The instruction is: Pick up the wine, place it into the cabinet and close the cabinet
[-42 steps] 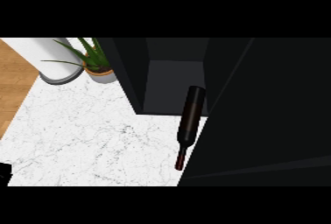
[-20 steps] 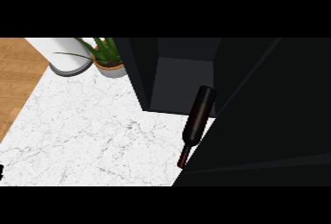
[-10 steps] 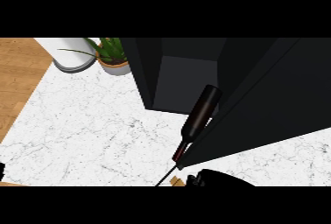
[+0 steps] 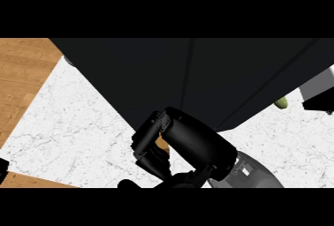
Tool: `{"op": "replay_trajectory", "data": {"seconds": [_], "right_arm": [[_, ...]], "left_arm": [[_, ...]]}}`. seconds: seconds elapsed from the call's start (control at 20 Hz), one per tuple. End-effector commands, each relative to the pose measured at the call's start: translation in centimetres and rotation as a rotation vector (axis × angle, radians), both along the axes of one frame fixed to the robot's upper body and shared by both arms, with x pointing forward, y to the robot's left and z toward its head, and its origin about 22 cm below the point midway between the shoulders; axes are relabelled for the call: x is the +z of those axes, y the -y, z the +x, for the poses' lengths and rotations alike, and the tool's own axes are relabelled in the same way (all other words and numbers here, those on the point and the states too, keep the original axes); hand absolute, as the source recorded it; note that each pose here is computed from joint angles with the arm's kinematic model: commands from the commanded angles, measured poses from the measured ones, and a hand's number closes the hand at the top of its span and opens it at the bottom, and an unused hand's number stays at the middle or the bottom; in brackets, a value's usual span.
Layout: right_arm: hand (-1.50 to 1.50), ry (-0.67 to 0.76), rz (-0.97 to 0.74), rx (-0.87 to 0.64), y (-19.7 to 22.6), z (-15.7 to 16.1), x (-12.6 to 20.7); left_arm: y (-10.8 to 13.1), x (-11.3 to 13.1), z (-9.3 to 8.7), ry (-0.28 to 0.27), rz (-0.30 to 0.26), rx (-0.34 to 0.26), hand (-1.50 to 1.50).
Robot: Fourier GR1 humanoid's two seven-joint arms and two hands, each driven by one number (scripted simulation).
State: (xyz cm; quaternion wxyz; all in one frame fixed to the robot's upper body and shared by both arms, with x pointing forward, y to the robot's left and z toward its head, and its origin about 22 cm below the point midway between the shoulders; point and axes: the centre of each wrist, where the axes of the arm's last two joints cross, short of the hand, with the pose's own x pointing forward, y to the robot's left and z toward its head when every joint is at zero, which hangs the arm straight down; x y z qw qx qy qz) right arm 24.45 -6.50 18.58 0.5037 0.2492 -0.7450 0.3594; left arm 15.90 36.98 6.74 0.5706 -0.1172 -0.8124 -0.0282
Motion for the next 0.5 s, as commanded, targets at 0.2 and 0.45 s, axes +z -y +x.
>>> {"op": "replay_trajectory", "data": {"seconds": [0.2,0.45], "right_arm": [[1.5,0.097,-0.055,-0.144,-4.7,5.3,4.6],[1.5,0.093,-0.063,-0.259,-5.9,8.9,6.4]], "left_arm": [[0.6,0.0,1.0,0.017,-0.015,-0.03,1.5],[0.9,0.3,1.2,0.019,-0.013,-0.061,1.5]]}}
